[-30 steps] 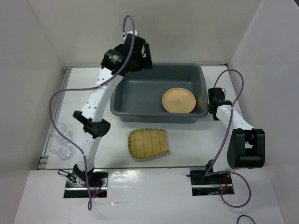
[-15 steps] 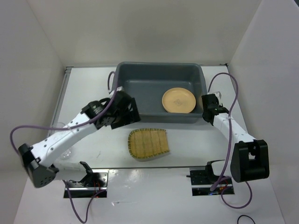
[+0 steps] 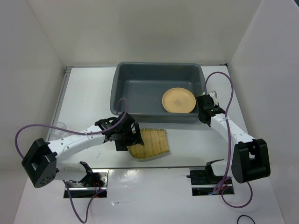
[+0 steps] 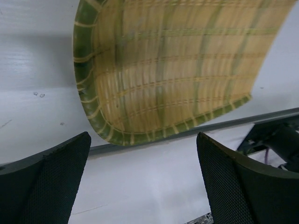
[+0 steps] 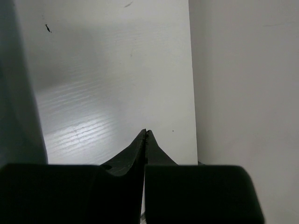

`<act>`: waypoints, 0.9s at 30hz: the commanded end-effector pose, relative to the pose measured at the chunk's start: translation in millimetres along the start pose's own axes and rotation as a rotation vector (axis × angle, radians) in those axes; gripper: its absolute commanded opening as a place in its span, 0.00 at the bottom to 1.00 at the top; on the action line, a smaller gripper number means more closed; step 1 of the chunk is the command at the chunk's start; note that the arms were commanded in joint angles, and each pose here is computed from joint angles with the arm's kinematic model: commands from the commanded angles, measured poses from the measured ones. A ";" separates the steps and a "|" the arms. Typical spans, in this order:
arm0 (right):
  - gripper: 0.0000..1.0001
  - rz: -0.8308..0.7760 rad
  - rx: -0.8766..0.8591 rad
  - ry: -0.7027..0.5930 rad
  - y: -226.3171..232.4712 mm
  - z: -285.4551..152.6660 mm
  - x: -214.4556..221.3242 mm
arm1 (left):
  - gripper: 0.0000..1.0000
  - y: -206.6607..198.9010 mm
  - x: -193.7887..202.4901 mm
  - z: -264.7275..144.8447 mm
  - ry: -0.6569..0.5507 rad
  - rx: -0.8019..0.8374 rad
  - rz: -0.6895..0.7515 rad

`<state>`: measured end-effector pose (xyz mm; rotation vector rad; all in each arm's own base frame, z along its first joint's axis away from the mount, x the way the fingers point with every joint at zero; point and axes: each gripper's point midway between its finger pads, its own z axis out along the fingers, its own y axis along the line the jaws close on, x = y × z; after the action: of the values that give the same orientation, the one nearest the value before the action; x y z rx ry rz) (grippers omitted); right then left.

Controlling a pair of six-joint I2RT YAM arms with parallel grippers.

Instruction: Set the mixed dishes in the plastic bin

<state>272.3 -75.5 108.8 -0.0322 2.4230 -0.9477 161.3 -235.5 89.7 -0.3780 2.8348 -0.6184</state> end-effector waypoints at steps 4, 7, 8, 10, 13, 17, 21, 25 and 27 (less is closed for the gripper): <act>0.00 0.062 0.042 -0.039 -6.2 -2.0 -7.5 | 1.00 3.3 11.3 29.2 0.053 0.035 0.040; 0.00 0.069 0.042 -0.045 -7.6 -3.3 -8.5 | 1.00 9.7 15.1 43.6 0.074 0.016 0.048; 0.00 0.069 0.042 -0.045 -7.6 -3.3 -8.5 | 1.00 18.0 18.9 50.2 0.092 -0.015 0.044; 0.00 0.062 0.042 -0.039 -6.5 -2.4 -5.1 | 1.00 19.9 18.8 56.7 0.097 -0.023 0.065; 0.00 0.062 0.042 -0.039 -6.5 -2.4 -5.1 | 1.00 19.4 20.5 64.3 0.105 0.002 0.099; 0.00 0.062 0.042 -0.039 -6.5 -2.4 -5.1 | 0.89 14.4 23.1 66.8 0.121 0.042 0.136; 0.00 0.062 0.042 -0.039 -6.5 -2.4 -5.1 | 0.43 10.0 24.4 67.0 0.135 0.047 0.200; 0.00 0.062 0.042 -0.039 -6.5 -2.4 -5.1 | 0.04 6.9 32.5 63.6 0.172 0.019 0.263; 0.02 0.069 0.054 -0.045 -8.5 -2.3 -6.7 | 0.00 -7.3 33.4 57.6 0.170 0.044 0.315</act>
<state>269.3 -78.0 107.5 -0.0290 2.4211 -0.9706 152.0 -278.5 37.7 0.0038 2.9163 -0.7577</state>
